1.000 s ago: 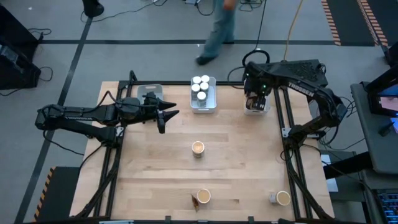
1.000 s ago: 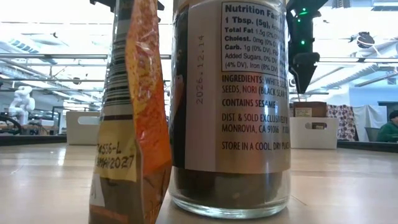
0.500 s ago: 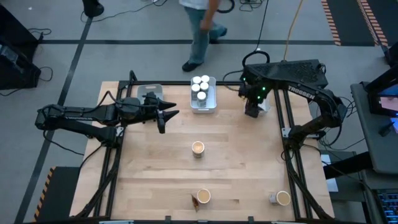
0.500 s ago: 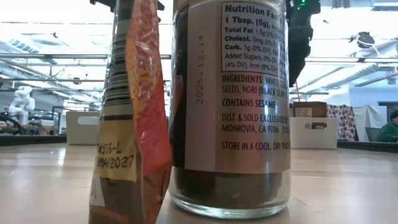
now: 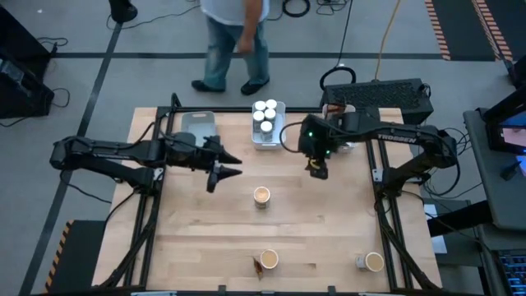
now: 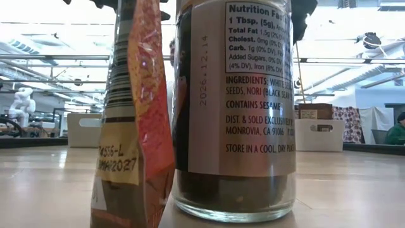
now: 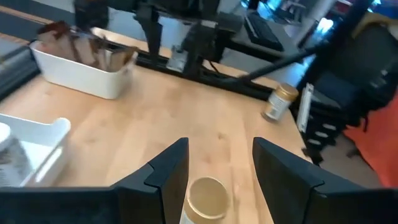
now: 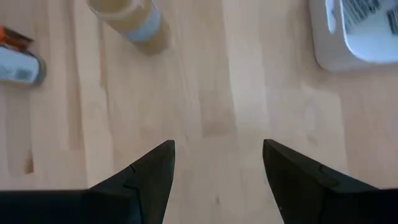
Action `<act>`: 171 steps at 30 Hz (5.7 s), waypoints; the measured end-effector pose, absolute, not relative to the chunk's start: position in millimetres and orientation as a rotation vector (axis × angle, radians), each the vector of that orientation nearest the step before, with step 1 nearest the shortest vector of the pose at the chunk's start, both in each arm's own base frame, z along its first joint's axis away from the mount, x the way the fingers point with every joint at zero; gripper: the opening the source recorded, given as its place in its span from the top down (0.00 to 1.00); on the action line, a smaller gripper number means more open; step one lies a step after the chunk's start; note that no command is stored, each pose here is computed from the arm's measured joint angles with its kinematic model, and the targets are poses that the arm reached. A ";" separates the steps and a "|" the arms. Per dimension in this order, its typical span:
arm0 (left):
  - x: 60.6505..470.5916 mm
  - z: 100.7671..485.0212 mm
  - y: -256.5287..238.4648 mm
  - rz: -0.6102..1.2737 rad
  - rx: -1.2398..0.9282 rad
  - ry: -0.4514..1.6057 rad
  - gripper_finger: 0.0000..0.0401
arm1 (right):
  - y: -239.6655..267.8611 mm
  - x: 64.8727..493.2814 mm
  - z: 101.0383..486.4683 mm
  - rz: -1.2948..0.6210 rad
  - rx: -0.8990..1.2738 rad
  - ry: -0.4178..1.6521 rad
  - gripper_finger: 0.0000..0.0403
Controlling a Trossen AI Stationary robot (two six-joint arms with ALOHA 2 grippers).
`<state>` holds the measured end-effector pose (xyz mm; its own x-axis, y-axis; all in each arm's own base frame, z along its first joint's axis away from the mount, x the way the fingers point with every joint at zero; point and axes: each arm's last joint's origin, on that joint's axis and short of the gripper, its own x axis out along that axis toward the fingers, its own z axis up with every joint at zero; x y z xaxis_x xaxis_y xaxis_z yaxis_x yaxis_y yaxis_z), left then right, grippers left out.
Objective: Sort spices by type
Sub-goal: Put the orange seasoning bag into the right white bin
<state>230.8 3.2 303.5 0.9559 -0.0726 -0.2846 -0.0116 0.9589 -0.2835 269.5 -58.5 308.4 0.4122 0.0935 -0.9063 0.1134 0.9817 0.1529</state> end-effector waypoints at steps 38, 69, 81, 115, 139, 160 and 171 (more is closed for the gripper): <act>240.3 285.3 -97.0 -0.554 0.012 0.370 0.54 | 115.2 279.5 324.3 0.029 0.342 0.877 0.44; 326.1 209.0 -200.8 -0.622 0.190 0.661 0.54 | 176.6 229.8 315.2 0.144 0.172 1.027 0.44; 330.5 197.5 -203.9 -0.655 0.177 0.675 0.69 | 174.9 228.6 314.0 0.123 0.156 1.040 0.44; 335.9 366.5 -84.3 -0.123 -0.011 0.447 1.00 | 123.7 167.2 399.4 0.040 0.268 0.536 0.44; 463.6 338.2 174.9 -0.117 0.005 0.224 1.00 | 67.3 135.8 433.8 -0.544 0.283 0.099 0.44; 525.3 266.7 159.5 -0.195 -0.028 0.305 1.00 | 56.6 128.6 435.4 -0.559 0.162 0.134 0.44; 535.0 250.9 167.5 -0.104 0.012 0.254 1.00 | 56.3 128.1 435.6 -0.557 0.136 0.141 0.44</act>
<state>535.0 167.5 250.9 0.9626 -0.1011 -0.2513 0.1041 0.9946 -0.0012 128.1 56.3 435.6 0.8399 -0.5156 -0.1694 0.5342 0.8405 0.0902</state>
